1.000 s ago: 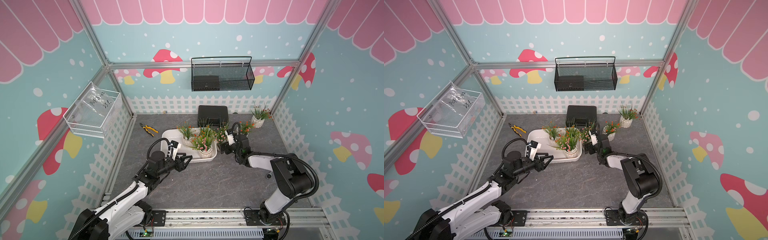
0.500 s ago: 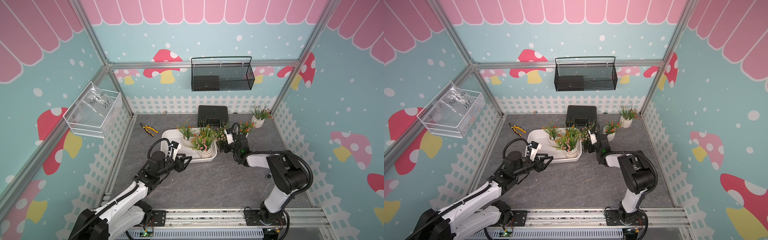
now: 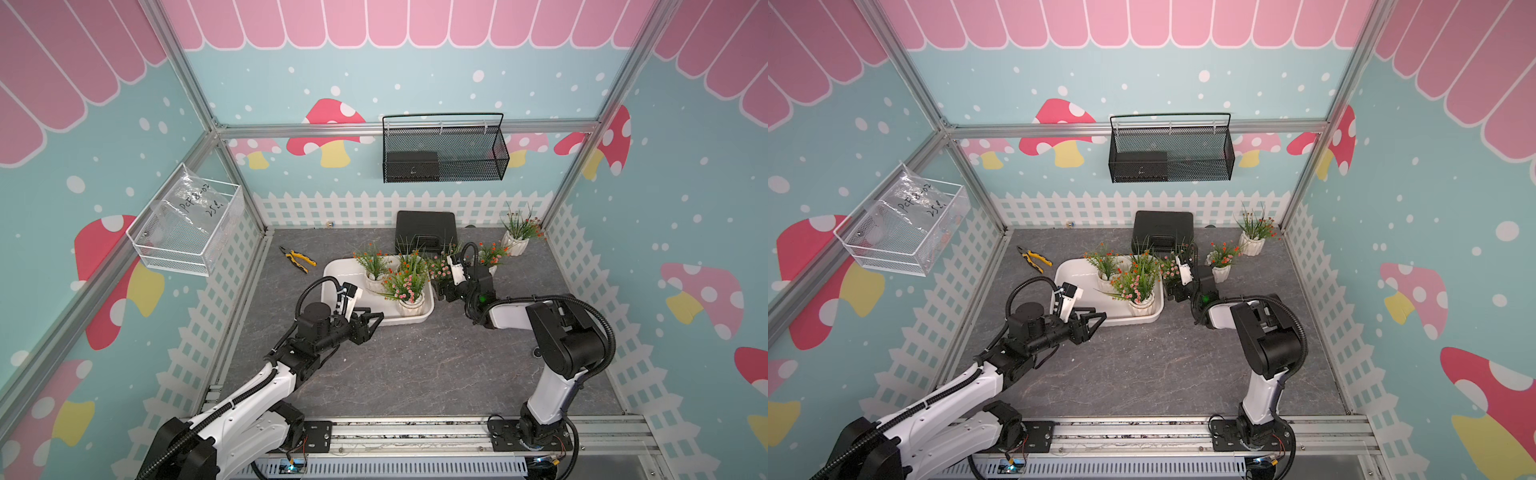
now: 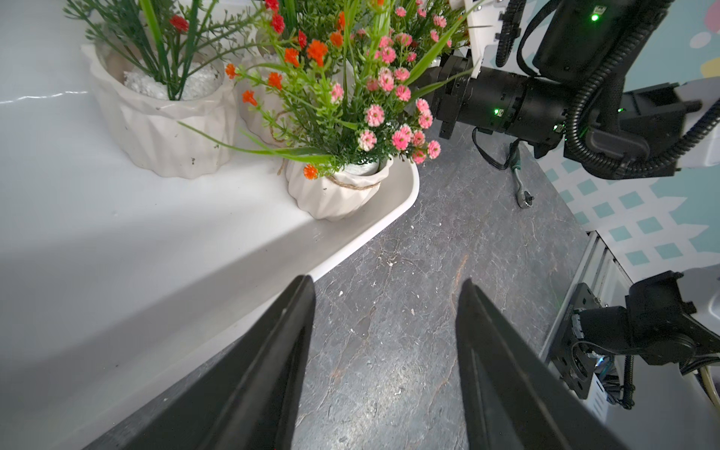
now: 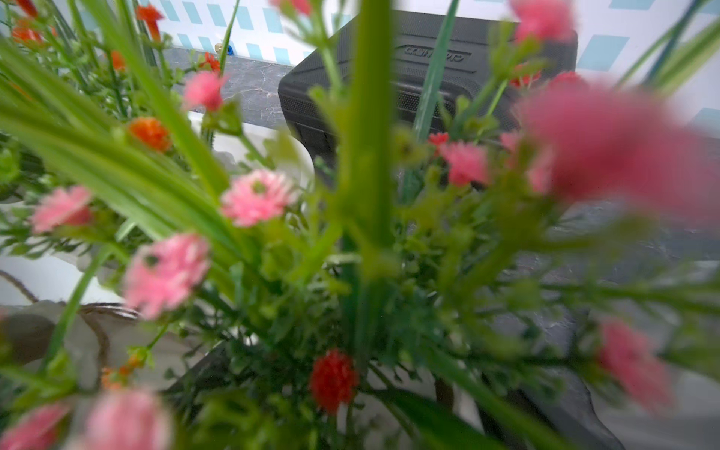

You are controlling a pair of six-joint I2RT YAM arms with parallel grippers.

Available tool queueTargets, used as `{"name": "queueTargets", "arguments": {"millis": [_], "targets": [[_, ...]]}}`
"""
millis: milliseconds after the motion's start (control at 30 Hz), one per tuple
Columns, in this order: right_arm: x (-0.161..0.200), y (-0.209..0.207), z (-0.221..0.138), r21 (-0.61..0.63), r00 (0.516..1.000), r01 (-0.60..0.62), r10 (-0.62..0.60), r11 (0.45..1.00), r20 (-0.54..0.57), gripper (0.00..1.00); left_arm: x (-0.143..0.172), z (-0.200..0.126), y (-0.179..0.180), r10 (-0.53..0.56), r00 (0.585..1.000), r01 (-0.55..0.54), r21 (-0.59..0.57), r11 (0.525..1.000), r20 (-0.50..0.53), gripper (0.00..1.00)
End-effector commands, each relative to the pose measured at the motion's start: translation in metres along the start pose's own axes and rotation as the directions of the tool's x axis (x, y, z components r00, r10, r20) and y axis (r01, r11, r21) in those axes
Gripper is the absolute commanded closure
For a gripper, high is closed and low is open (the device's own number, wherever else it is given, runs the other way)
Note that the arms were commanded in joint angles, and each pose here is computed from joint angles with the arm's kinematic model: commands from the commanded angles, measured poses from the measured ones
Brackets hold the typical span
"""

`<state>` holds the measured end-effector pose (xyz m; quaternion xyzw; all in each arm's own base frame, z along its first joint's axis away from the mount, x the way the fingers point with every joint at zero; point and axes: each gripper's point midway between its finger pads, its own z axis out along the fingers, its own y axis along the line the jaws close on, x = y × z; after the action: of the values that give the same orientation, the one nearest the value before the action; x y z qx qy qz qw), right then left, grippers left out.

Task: Put the potted gypsophila into the storage box
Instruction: Pick up the baby's breath potted plant from the center of the board.

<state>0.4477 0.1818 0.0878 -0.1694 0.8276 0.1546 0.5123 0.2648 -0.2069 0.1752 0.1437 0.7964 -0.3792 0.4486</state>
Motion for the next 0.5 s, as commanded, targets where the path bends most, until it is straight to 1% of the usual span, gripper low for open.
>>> {"name": "queueTargets", "arguments": {"millis": [0,267,467], "targets": [[-0.009,0.003,0.006,-0.017,0.999,0.021,-0.021,1.0,0.029,0.09,-0.002,-0.001,0.001,0.022,1.0,-0.022,-0.017,1.0,0.002,0.41],[-0.012,0.004,-0.002,-0.016,0.999,0.041,-0.04,0.999,0.023,0.18,-0.003,-0.002,0.002,0.023,1.0,-0.023,-0.028,0.999,0.005,0.41],[-0.029,0.004,-0.025,0.009,0.998,0.053,-0.054,0.999,0.046,0.21,-0.006,-0.005,0.008,0.014,1.0,-0.013,-0.072,0.997,0.018,0.41]]}}
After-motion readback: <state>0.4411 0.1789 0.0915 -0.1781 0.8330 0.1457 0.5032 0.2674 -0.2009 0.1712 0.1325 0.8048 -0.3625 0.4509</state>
